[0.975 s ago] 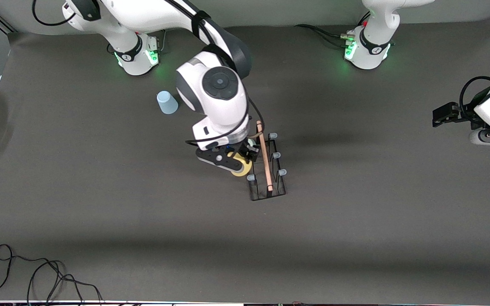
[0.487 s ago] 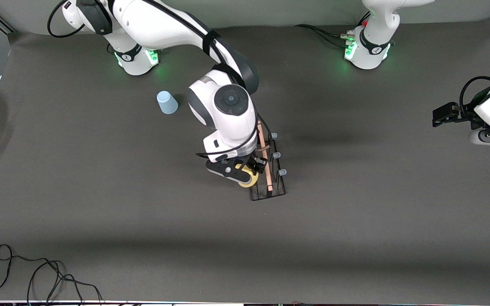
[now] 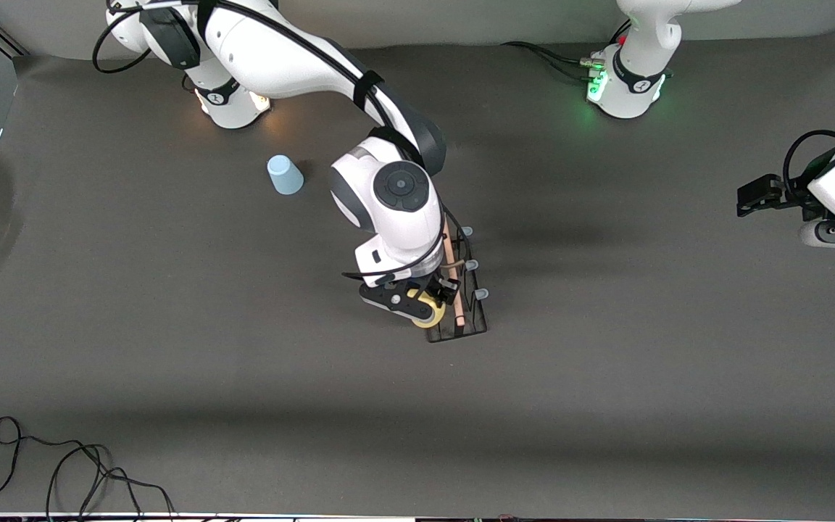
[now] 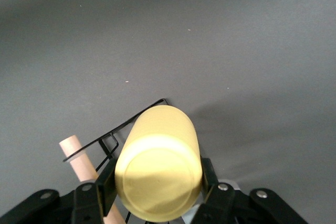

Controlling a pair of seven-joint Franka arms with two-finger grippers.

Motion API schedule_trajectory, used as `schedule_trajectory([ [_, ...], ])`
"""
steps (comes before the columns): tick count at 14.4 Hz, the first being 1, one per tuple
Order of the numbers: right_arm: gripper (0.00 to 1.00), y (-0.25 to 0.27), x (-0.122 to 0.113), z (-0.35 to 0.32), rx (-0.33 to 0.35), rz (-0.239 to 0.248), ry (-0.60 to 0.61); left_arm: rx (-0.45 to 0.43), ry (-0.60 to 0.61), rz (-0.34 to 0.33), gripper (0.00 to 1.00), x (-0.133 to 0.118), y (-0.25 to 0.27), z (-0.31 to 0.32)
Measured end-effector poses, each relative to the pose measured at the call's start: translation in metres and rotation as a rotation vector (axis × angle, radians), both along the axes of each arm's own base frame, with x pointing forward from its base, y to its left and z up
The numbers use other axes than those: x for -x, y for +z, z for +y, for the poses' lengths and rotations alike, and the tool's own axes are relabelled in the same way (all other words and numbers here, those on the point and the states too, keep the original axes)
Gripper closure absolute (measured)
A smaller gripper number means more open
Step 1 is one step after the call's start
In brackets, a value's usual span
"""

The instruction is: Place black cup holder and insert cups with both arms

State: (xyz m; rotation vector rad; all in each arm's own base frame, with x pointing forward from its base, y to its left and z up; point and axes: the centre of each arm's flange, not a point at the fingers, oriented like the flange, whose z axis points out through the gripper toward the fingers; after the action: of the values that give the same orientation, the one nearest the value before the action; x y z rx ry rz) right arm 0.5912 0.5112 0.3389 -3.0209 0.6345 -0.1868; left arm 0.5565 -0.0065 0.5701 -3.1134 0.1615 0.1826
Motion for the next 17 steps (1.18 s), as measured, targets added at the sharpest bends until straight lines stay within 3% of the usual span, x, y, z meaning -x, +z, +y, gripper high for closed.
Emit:
schedule_trajectory([
  [3,0.34,-0.023,-0.001,0.001,0.010,0.008,0.001,0.000,0.000,0.000,0.00,0.000,0.000,0.000],
  [7,0.01,-0.011,-0.006,0.000,0.000,-0.009,-0.003,0.000,0.000,0.000,0.00,0.000,0.000,0.000],
  [12,0.00,0.086,0.003,-0.021,0.022,0.021,-0.018,0.000,0.000,0.000,0.00,0.000,0.000,0.000],
  [17,0.00,0.199,0.020,-0.105,0.085,0.098,0.163,0.000,0.000,0.000,0.00,0.000,0.000,0.000],
])
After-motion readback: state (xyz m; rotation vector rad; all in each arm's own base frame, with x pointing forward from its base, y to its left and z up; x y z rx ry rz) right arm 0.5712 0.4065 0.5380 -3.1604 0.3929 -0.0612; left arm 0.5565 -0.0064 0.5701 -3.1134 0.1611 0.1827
